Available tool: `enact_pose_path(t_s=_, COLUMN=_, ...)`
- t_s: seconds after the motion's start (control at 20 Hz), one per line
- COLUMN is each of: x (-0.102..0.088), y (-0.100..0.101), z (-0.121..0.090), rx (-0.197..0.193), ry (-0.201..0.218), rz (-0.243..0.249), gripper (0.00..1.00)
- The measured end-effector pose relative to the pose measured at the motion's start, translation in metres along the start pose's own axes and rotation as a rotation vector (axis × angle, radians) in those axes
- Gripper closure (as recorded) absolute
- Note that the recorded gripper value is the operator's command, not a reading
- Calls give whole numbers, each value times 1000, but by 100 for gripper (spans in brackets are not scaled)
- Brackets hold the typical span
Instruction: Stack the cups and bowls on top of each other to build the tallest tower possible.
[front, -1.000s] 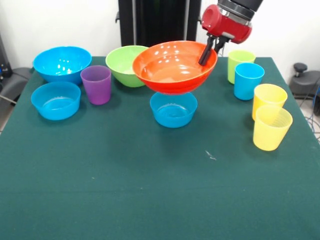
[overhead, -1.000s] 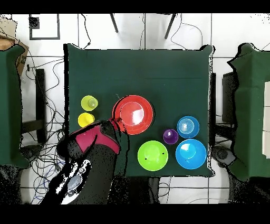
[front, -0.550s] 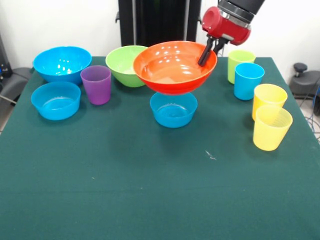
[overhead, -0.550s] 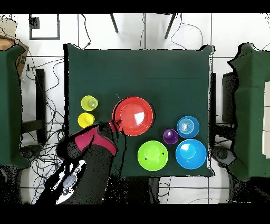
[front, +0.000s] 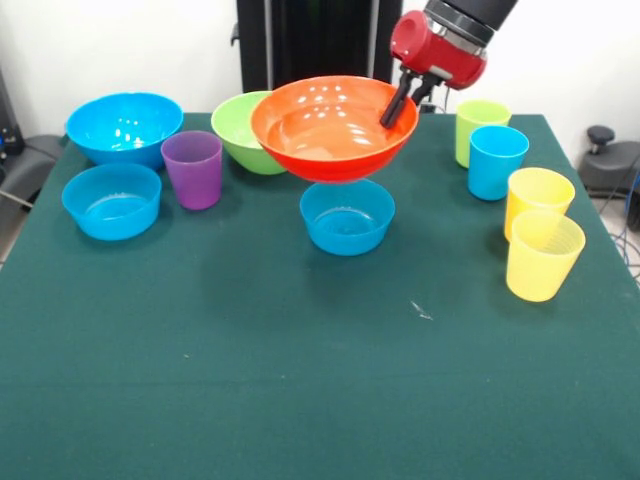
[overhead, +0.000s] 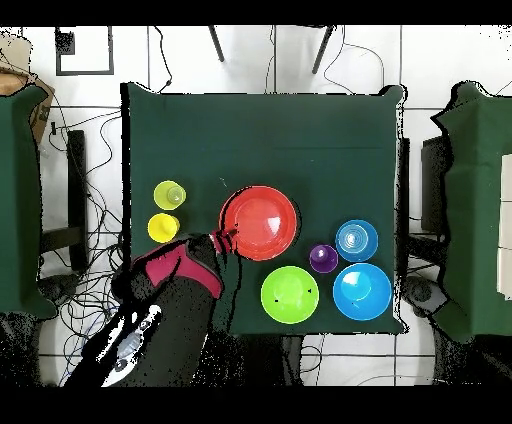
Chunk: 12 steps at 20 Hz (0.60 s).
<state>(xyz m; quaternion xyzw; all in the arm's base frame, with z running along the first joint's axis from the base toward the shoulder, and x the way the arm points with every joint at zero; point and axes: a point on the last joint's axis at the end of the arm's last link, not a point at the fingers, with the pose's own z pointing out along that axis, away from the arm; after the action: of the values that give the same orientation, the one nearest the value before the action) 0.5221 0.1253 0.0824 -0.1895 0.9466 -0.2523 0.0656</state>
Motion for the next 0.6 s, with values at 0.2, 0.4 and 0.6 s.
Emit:
enact_pose_path(t_s=0.2, x=2, y=-1, z=1, rx=14, ry=5, rz=-7, gripper=100)
enact_pose_path(t_s=0.4, x=2, y=-3, z=3, rx=30, ry=8, rz=-12, gripper=100)
enact_pose_path(t_s=0.6, x=-1, y=-5, z=3, rx=40, ry=6, rz=-5, gripper=100)
